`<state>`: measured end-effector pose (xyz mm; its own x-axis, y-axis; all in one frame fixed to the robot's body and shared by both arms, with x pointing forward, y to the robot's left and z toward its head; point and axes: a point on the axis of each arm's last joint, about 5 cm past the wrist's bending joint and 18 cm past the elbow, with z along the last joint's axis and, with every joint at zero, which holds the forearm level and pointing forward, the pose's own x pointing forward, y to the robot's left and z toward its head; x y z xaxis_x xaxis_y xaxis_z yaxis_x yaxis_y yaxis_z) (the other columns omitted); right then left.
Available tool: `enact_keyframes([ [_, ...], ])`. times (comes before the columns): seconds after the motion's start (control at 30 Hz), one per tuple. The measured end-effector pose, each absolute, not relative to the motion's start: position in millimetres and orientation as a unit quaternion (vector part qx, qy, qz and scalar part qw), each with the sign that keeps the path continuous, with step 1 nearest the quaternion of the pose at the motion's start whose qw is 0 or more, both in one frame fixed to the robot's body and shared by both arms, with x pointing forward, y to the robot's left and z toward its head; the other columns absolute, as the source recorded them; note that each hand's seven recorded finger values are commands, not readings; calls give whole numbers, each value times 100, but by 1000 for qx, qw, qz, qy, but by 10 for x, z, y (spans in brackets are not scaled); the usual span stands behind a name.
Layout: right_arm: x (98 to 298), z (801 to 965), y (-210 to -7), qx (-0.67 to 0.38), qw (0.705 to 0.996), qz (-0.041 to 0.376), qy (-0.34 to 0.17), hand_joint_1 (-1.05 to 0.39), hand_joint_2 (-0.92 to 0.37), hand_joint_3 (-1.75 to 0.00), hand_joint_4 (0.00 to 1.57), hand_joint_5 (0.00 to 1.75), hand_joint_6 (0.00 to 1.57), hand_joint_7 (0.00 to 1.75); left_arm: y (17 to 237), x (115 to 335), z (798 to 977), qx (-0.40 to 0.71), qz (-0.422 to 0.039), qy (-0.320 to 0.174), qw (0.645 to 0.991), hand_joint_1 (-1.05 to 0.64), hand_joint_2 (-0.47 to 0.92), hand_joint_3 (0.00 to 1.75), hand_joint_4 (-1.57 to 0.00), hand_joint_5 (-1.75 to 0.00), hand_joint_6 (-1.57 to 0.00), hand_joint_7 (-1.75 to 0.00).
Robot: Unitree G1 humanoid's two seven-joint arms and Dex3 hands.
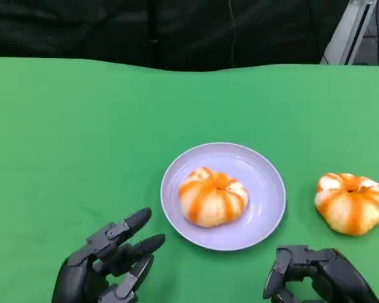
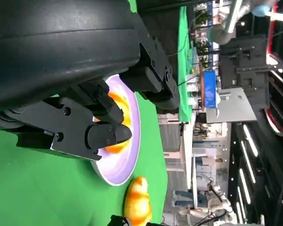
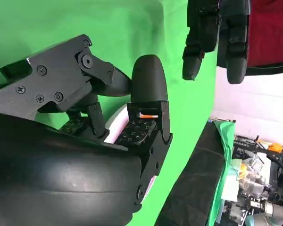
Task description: Grasp the bread from the table and place it into the plate.
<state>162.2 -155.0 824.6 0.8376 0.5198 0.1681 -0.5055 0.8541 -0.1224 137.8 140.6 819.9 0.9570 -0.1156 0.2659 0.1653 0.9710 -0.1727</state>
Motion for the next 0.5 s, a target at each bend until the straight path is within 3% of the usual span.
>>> enact_keyframes([
  [0.03,1622,8246,-1551,-36,958,268,-98,-11,-64,-93,83,146,85,117,1404,1378,8197,-92,-73,-132,984,-6,90,53,-102,-67,-109,-35],
  [0.1,1622,8246,-1551,-36,958,269,-98,-11,-64,-92,83,146,85,117,1400,1374,8185,-78,-77,-138,984,-8,89,55,-96,-95,-114,-47],
  [0.37,1622,8245,-1553,-33,958,268,-98,-11,-65,-91,83,146,85,117,1391,1380,8165,-65,-85,-148,983,-8,88,56,-93,-105,-114,-53],
  [0.4,1622,8245,-1553,-33,958,268,-98,-10,-65,-91,83,146,85,117,1391,1379,8164,-65,-85,-149,983,-11,77,74,-86,-137,-97,-95],
  [0.43,1622,8245,-1553,-33,958,268,-98,-10,-65,-91,83,146,85,117,1390,1380,8165,-64,-86,-150,983,-12,70,87,-83,-150,-88,-116],
  [0.5,1622,8245,-1553,-33,958,268,-99,-10,-65,-91,83,146,85,117,1389,1384,8167,-63,-90,-150,983,-13,64,97,-80,-160,-80,-134],
])
